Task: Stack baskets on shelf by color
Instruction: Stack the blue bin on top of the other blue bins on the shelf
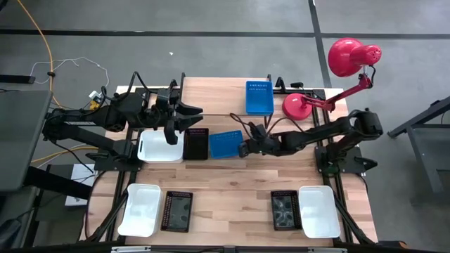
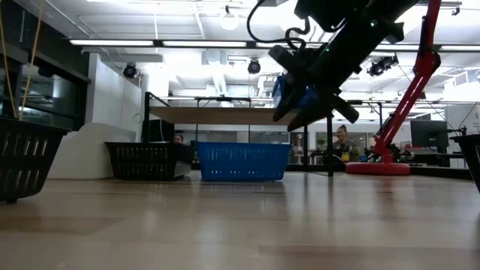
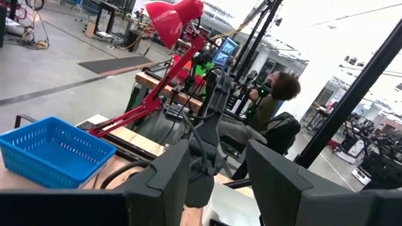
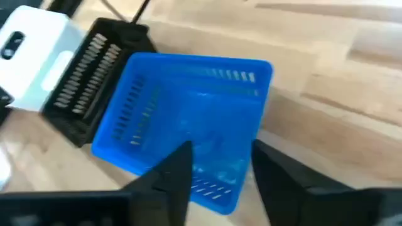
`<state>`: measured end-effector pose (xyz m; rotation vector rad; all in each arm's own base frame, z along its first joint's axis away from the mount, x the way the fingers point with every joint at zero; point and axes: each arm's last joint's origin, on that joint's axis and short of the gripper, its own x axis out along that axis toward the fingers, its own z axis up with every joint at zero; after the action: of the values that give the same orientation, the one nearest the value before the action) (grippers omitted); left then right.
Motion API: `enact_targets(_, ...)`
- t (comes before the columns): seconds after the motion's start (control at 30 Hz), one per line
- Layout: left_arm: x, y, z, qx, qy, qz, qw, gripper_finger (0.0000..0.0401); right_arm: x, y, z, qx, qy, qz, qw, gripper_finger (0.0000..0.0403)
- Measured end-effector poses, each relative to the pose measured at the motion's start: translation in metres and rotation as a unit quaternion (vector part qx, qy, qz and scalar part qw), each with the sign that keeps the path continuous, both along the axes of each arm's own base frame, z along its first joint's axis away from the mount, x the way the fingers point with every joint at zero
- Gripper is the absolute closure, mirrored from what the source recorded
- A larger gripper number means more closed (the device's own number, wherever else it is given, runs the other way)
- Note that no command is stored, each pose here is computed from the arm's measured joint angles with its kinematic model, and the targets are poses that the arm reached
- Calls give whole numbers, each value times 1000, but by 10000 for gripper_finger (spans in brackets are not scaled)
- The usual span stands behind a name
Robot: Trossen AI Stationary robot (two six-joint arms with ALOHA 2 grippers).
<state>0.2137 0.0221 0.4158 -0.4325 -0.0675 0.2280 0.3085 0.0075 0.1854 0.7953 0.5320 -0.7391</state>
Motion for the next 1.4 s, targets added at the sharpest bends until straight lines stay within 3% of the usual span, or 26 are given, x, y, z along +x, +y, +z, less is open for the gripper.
enact_targets(0.2, 0, 0, 0, 0, 0, 0, 1000, 256, 2, -8, -15, 13, 26, -31, 999, 175)
enact_targets(0.57, 0, 0, 0, 0, 0, 1, 1000, 256, 10, -8, -50, 60, 62, -40, 995, 184)
enact_targets(0.73, 0, 0, 0, 0, 0, 1, 1000, 256, 9, -8, -48, 56, 63, -36, 996, 229)
enact_targets(0.87, 0, 0, 0, 0, 0, 1, 1000, 256, 7, -8, -40, 50, 63, -14, 997, 331)
enact_targets(0.9, 0, 0, 0, 0, 0, 1, 1000, 256, 6, -7, -36, 52, 64, 2, 997, 364)
enact_targets(0.97, 0, 0, 0, 0, 0, 1, 1000, 256, 3, -4, -26, 56, 61, 40, 996, 389)
enact_targets(1.13, 0, 0, 0, 0, -1, 1, 1000, 256, -15, 3, 15, 60, 44, 158, 985, 397)
enact_targets(1.27, 0, 0, 0, 0, -1, 1, 1000, 256, -37, 4, 59, 52, -15, 253, 966, 399)
enact_targets(1.4, 0, 0, 0, 0, -2, 1, 1000, 256, -58, -1, 117, -14, -67, 353, 933, 400)
